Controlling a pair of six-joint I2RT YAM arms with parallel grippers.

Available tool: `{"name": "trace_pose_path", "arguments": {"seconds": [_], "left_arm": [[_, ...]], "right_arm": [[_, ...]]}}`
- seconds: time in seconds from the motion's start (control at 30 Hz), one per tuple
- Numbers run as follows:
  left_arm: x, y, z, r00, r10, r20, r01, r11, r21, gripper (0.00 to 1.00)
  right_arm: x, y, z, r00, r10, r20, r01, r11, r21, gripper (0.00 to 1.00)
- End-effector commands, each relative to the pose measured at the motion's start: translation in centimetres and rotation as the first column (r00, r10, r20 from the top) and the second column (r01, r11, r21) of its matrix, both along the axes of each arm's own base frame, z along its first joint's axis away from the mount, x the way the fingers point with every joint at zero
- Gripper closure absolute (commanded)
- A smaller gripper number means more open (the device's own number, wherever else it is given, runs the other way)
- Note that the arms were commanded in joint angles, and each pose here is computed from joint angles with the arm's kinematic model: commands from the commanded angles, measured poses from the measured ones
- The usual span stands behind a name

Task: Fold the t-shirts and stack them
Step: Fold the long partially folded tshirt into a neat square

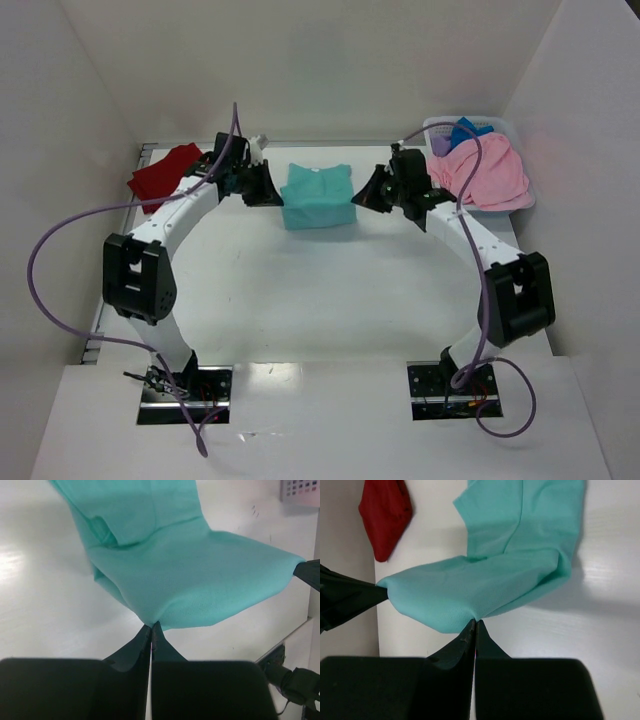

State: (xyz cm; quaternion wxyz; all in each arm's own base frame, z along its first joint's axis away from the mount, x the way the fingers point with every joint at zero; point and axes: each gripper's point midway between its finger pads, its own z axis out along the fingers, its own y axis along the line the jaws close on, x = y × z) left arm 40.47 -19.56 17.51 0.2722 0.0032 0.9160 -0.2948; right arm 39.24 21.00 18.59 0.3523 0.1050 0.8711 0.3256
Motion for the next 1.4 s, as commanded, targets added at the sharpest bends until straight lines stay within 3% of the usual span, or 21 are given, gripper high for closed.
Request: {"name": "trace_pose_path", "arguments": {"seconds": [0.0,0.33,0.4,0.93,0.97,1.07,1.1,1.17,1.2,1.23,1.3,1.33,1.37], "left_arm": [[2.2,-0.2,0.2,0.999,-0.032,0.025,0.032,0.999,-0.006,1.00],[9.8,-0.6,1.1,0.993,-0.035,0.110,0.040,0.998,-0.044,1.00],[11.0,-0.5,-0.4,0.995,-0.039,0.089,0.043,0.998,-0.042,1.00],[19.0,0.0,-4.9,0.995,-0.014,0.095,0.018,0.999,-0.038,1.00],[19.5,0.2,-6.4,0.996,-0.010,0.090,0.011,1.000,-0.019,0.93],[20.7,0.8,-7.0,0.995,0.008,0.101,-0.007,1.000,-0.012,0.87],[21.0,1.0,-7.4,0.994,0.021,0.103,-0.022,1.000,0.002,0.62],[21.4,1.2,-7.1,0.992,0.019,0.125,-0.021,1.000,0.013,0.53],[21.4,1.4,-7.3,0.992,0.020,0.123,-0.023,0.999,0.027,0.45],[21.7,1.7,-7.5,0.991,0.033,0.130,-0.039,0.998,0.041,0.22],[22.2,2.1,-6.7,0.986,0.041,0.160,-0.052,0.997,0.063,0.09],[22.5,2.4,-6.3,0.983,0.047,0.179,-0.062,0.995,0.080,0.03],[22.6,2.6,-6.0,0.981,0.054,0.185,-0.071,0.994,0.087,0.00]], "right_arm": [[4.2,0.0,2.5,0.993,-0.023,0.114,0.024,1.000,-0.004,1.00],[11.9,-0.5,2.1,0.986,-0.057,0.155,0.061,0.998,-0.017,1.00],[13.4,-0.5,2.7,0.983,-0.059,0.172,0.061,0.998,-0.007,1.00],[22.5,0.4,-4.2,0.991,-0.053,0.126,0.056,0.998,-0.024,1.00],[23.0,0.4,-3.9,0.988,-0.047,0.146,0.051,0.998,-0.029,1.00],[23.8,0.5,-4.9,0.988,-0.033,0.150,0.041,0.998,-0.049,1.00],[23.8,0.5,-5.2,0.989,-0.033,0.141,0.041,0.998,-0.051,0.96],[24.1,0.4,-5.8,0.989,-0.035,0.142,0.044,0.997,-0.064,0.77],[24.4,0.2,-6.1,0.988,-0.039,0.149,0.051,0.996,-0.079,0.59],[24.4,0.2,-6.7,0.989,-0.039,0.141,0.051,0.995,-0.082,0.50],[24.8,-0.1,-6.2,0.986,-0.051,0.157,0.067,0.993,-0.098,0.39],[25.0,-0.8,-6.2,0.985,-0.054,0.162,0.071,0.992,-0.106,0.25],[25.2,-1.0,-5.6,0.983,-0.058,0.173,0.079,0.990,-0.117,0.19]]}}
